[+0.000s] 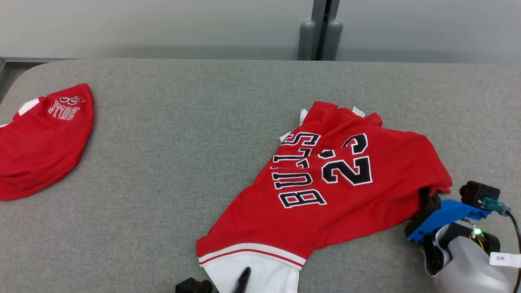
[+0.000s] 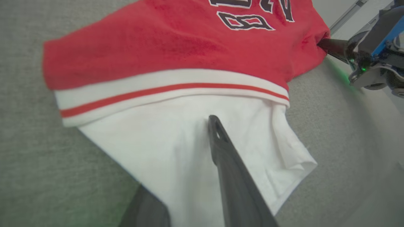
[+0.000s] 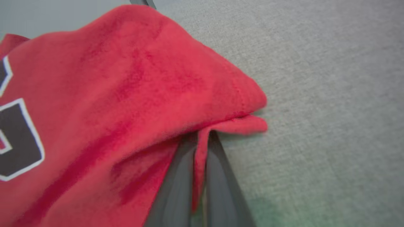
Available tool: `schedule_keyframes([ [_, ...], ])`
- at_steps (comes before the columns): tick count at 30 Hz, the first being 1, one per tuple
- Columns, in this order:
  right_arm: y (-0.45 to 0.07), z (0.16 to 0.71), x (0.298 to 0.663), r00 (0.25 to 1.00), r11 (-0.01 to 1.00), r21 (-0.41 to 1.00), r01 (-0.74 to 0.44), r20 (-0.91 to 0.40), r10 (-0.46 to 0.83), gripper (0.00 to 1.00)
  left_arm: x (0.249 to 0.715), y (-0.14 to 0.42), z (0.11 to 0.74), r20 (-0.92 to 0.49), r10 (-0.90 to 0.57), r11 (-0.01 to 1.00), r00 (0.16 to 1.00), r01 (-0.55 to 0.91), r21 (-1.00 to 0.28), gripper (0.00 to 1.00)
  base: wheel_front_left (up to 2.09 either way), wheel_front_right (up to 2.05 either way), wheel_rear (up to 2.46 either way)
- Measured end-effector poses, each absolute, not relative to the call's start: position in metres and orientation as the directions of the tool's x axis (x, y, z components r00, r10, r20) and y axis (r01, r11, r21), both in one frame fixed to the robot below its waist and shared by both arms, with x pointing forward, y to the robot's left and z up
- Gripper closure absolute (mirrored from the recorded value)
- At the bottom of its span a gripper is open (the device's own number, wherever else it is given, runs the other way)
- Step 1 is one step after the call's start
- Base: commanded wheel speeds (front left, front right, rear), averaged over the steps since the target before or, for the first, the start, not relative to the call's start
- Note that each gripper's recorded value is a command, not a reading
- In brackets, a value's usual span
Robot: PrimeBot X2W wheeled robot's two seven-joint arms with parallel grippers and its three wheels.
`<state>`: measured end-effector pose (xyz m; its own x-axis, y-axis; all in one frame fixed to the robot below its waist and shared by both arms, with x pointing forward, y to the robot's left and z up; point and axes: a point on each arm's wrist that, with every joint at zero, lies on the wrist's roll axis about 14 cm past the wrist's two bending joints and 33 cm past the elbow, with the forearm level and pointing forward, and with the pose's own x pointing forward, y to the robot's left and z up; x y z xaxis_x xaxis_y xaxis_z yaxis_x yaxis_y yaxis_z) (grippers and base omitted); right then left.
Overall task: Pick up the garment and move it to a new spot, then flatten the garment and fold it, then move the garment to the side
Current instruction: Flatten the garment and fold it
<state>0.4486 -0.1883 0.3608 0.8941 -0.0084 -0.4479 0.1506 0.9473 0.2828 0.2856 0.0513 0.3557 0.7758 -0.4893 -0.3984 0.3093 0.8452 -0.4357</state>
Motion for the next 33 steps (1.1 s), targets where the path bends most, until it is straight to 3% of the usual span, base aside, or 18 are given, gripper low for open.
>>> schedule_keyframes([
  [6, -0.179, 0.39, 0.457, 0.939, 0.948, 0.306, 0.083, -0.343, 0.029, 1.0, 0.288, 0.049, 0.366, -0.367, -0.493, 0.823, 0.789, 0.288, -0.489, 1.0, 0.0, 0.0, 0.0],
  [15, -0.177, 0.433, 0.44, 0.981, 0.944, 0.329, -0.005, -0.181, 0.069, 1.0, 0.339, 0.07, 0.434, -0.14, -0.43, 0.817, 0.892, 0.319, -0.481, 1.0, 0.0, 0.0, 0.0],
  [20, -0.172, 0.471, 0.447, 0.992, 0.944, 0.319, -0.082, -0.066, 0.109, 1.0, 0.377, 0.081, 0.479, -0.008, -0.416, 0.812, 0.91, 0.367, -0.453, 1.0, 0.0, 0.0, 0.0],
  [26, -0.159, 0.527, 0.498, 0.987, 0.924, 0.349, -0.159, 0.069, 0.144, 1.0, 0.456, 0.098, 0.534, 0.082, -0.424, 0.832, 0.902, 0.423, -0.359, 1.0, 0.0, 0.0, 0.0],
  [33, -0.165, 0.593, 0.592, 0.981, 0.924, 0.344, -0.165, 0.154, 0.118, 1.0, 0.572, 0.099, 0.608, 0.178, -0.424, 0.848, 0.888, 0.459, -0.267, 1.0, 0.0, 0.0, 0.0],
])
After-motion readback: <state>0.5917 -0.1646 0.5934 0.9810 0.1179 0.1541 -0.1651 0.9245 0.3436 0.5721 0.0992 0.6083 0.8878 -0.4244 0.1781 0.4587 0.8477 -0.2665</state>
